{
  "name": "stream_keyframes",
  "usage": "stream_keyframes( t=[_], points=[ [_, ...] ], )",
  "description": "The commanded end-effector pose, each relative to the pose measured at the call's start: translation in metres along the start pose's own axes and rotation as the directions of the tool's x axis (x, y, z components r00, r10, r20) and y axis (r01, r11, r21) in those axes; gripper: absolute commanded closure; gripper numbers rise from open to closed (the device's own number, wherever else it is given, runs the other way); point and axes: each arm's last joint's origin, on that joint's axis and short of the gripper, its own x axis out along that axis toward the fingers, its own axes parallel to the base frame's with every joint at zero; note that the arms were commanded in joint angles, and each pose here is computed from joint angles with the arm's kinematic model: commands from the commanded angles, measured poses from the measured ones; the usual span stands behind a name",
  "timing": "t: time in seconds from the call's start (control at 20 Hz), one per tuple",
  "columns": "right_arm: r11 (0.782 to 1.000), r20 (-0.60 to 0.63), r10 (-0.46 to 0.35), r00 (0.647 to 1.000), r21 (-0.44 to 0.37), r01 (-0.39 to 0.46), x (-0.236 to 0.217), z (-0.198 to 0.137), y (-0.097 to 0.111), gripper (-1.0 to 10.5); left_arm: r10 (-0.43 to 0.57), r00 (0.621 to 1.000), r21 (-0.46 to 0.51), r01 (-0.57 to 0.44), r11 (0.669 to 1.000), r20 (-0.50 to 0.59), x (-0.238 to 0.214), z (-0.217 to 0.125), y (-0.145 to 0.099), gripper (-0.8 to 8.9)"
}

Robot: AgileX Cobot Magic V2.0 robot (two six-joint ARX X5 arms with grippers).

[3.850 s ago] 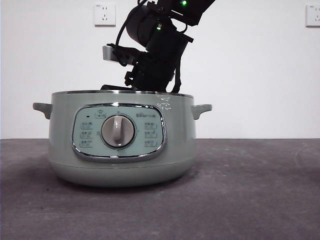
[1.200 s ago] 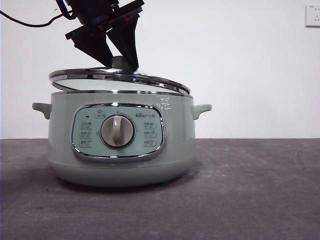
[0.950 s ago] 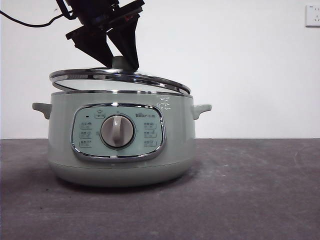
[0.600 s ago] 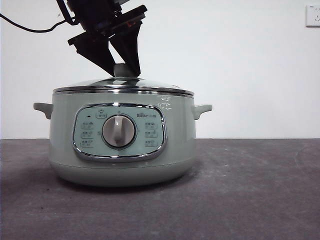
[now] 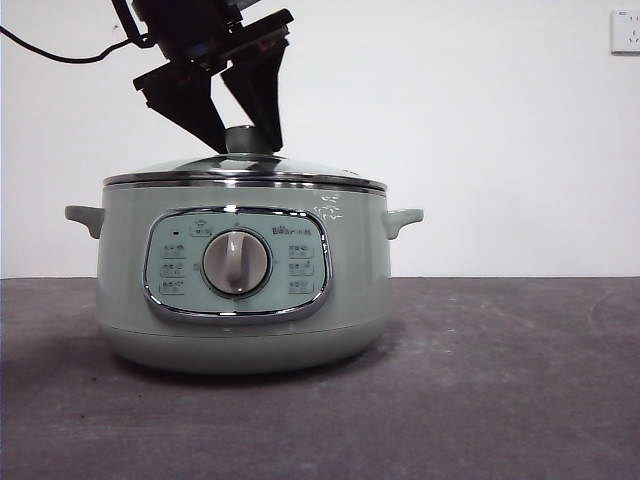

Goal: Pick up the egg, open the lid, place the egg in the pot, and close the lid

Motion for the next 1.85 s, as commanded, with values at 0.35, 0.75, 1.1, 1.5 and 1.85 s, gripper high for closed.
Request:
stream_keyframes(
  t=[0.35, 0.75, 1.1, 1.5, 1.85],
  points=[
    [0.960, -0.225, 0.280, 0.933, 0.057, -0.274, 0.020, -0.016, 0.015, 4.4, -0.010, 0.999, 0.005, 0.010, 1.000, 0.041, -0.060, 0.000, -0.006, 3.38],
    [0.905, -0.364, 0.423, 0.830, 0.120, -0.408, 0.038, -0.024, 0.024, 4.8, -0.249, 0.968, 0.008, 0.249, 0.969, 0.020, -0.166, -0.023, -0.022, 4.61],
    [0.887, -0.400, 0.456, 0.795, 0.126, -0.445, 0.042, -0.026, 0.026, 9.5, -0.267, 0.964, 0.036, 0.266, 0.963, 0.021, -0.203, -0.048, -0.026, 8.19],
    [0.890, -0.393, 0.454, 0.800, 0.158, -0.428, 0.039, -0.026, 0.026, 9.5, -0.262, 0.965, 0.034, 0.261, 0.965, 0.019, -0.204, -0.048, -0.026, 8.17],
    [0.890, -0.392, 0.454, 0.800, 0.158, -0.428, 0.037, -0.026, 0.025, 9.5, -0.261, 0.965, 0.036, 0.260, 0.965, 0.024, -0.204, -0.048, -0.026, 8.17]
  ],
)
